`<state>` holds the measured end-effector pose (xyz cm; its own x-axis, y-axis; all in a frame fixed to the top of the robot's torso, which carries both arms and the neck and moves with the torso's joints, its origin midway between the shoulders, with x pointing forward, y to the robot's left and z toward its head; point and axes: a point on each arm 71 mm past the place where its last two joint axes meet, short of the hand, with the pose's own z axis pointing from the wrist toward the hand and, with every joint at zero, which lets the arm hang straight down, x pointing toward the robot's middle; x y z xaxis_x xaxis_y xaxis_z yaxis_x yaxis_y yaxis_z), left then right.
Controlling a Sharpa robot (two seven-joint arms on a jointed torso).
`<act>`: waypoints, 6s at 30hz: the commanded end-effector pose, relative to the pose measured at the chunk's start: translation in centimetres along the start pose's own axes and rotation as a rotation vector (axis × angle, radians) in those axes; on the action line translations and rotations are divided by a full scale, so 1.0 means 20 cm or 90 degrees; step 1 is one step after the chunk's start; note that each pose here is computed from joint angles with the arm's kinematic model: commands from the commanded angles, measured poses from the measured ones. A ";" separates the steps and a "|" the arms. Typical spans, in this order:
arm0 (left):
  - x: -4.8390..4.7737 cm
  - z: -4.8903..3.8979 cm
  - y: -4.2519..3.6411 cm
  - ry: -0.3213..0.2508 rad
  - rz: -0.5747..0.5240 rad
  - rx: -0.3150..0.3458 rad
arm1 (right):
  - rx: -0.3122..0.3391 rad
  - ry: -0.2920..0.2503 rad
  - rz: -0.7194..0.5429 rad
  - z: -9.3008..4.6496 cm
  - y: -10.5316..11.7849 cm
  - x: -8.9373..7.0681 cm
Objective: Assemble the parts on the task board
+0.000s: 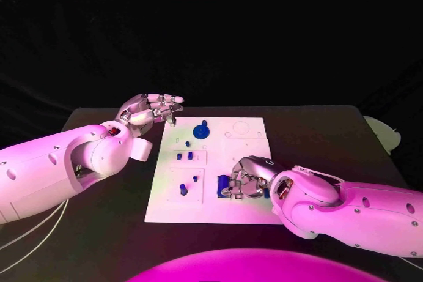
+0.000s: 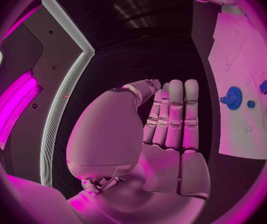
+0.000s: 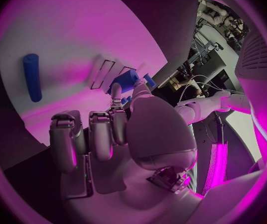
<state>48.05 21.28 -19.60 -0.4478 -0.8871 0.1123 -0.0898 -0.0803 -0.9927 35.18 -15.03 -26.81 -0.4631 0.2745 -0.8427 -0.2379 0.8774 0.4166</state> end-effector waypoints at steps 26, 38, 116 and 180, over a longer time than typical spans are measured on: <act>0.006 -0.001 -0.002 0.009 -0.006 0.002 | 0.010 -0.069 0.031 -0.09 -0.13 -0.13; 0.012 -0.002 0.000 0.012 -0.007 0.001 | 0.081 -0.083 -0.013 -0.20 -0.36 -0.25; 0.012 -0.007 0.001 0.012 -0.007 -0.001 | 0.089 -0.010 0.058 -0.11 -0.16 -0.02; -0.044 0.029 0.037 -0.043 -0.029 0.006 | -0.077 -0.168 0.402 0.10 -0.35 -0.39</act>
<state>48.62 21.53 -20.48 -0.4217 -0.8985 0.1220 -0.1088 -0.0834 -0.9906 41.30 -22.31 -24.62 -0.3430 0.6521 -0.6761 -0.0929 0.6927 0.7152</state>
